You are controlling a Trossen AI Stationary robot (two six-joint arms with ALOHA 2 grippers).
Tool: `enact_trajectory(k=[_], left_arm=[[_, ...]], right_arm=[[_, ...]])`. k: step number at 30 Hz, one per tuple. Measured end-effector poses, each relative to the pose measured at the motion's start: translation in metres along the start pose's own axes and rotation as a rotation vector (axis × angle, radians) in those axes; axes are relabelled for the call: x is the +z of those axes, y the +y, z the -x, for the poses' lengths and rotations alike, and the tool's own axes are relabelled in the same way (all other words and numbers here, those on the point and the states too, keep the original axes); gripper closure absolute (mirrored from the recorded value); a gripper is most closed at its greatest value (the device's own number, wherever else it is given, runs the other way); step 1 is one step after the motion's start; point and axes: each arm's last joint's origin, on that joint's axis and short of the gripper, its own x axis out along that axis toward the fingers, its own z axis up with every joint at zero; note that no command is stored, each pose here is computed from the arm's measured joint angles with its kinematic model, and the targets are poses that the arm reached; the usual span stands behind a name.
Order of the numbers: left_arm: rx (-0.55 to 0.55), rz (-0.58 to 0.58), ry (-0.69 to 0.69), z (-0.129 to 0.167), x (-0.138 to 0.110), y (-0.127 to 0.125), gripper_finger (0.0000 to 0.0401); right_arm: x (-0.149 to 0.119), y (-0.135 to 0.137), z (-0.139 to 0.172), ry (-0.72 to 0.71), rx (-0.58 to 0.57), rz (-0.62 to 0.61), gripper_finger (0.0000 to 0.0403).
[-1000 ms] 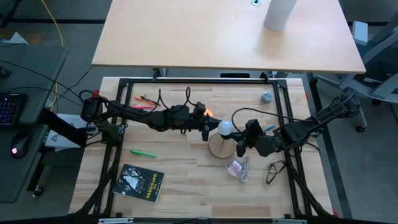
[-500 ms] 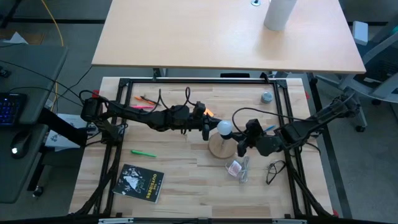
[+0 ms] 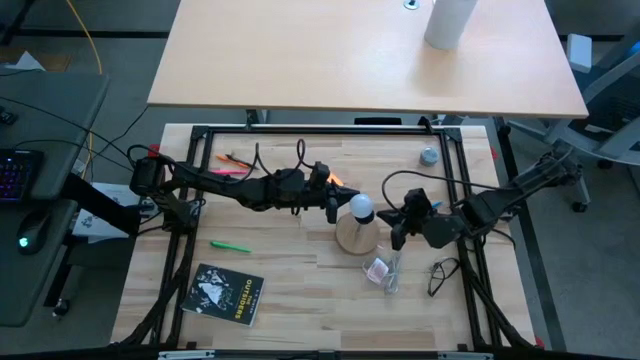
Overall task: Screw lightbulb
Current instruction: Insert the white lightbulb into the lamp
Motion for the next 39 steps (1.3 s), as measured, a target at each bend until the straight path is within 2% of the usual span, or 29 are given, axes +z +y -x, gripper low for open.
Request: enact_trajectory(k=[9,14,19,21,27,39], left_arm=[[0.02,-0.01,-0.005,0.0,0.0,0.001,0.0401],[0.08,-0.057,0.052,0.007,0.007,0.008,0.0401],[0.145,-0.163,0.179,0.024,0.011,0.007,0.0401],[0.116,-0.198,0.192,0.028,0.015,0.004,0.0401],[-0.068,-0.254,0.24,0.029,0.012,-0.01,0.0401],[-0.094,-0.268,0.217,0.03,0.012,-0.015,0.0401]], right_arm=[[0.005,-0.007,0.009,-0.003,-0.009,0.006,0.0403],[0.007,-0.009,0.012,-0.009,-0.007,0.001,0.0403],[0.008,-0.011,0.014,-0.004,-0.016,0.011,0.0403],[0.008,-0.011,0.014,-0.003,-0.017,0.012,0.0403],[0.007,-0.012,0.014,0.0,-0.021,0.017,0.0403],[0.007,-0.012,0.014,0.015,-0.011,0.017,0.0403]])
